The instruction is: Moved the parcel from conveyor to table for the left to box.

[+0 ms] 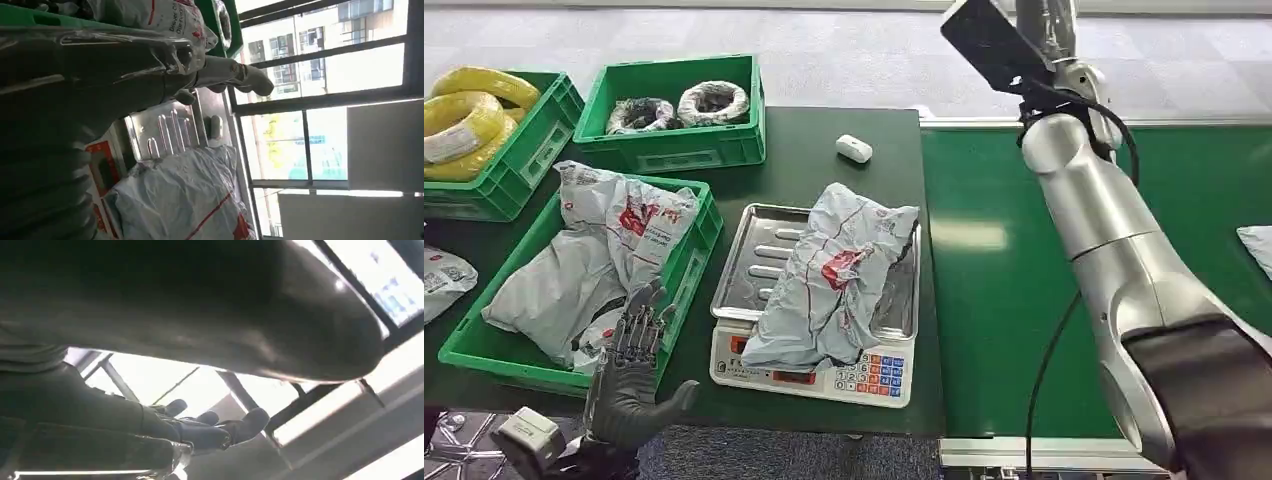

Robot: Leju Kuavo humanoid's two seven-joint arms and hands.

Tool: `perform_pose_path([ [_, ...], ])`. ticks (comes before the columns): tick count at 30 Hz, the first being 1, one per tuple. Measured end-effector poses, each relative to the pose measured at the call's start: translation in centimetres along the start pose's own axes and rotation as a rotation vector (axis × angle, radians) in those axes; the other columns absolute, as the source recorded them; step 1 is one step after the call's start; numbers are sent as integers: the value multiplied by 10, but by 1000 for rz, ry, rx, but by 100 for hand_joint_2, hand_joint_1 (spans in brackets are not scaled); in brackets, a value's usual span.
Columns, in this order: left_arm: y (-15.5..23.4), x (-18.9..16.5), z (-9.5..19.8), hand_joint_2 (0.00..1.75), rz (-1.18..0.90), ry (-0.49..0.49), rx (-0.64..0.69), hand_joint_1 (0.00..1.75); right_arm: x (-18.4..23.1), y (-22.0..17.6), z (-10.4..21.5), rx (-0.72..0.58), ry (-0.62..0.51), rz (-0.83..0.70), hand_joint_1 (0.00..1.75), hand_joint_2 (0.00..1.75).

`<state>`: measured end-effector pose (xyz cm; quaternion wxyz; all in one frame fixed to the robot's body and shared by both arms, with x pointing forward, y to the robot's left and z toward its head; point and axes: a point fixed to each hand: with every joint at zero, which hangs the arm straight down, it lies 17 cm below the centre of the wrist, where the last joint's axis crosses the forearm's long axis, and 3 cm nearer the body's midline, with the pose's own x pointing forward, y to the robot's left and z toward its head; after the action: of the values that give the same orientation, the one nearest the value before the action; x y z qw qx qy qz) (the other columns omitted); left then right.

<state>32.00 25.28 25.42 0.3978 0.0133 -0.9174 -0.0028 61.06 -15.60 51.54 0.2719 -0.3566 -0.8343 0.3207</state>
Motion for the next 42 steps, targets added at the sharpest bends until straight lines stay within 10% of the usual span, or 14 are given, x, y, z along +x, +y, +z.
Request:
perform_pose_path([
  [6, 1, 0, -18, 175, -65, -41, 3, 0, 20, -92, 27, -310, -69, 71, 0, 0],
  [7, 1, 0, -23, 175, -82, -51, 1, 0, 24, -102, 33, -351, -79, 75, 0, 175],
  [19, -18, 38, -154, 175, -301, -265, 10, 0, 60, -105, 171, -547, -143, 20, 0, 175],
  [31, -107, 68, -264, 175, -616, -358, -154, 0, 71, -76, 232, -563, -88, -159, 0, 175],
  [42, -242, -16, -259, 175, -937, -317, -608, 0, 73, -36, 268, -504, -12, -330, 0, 175],
])
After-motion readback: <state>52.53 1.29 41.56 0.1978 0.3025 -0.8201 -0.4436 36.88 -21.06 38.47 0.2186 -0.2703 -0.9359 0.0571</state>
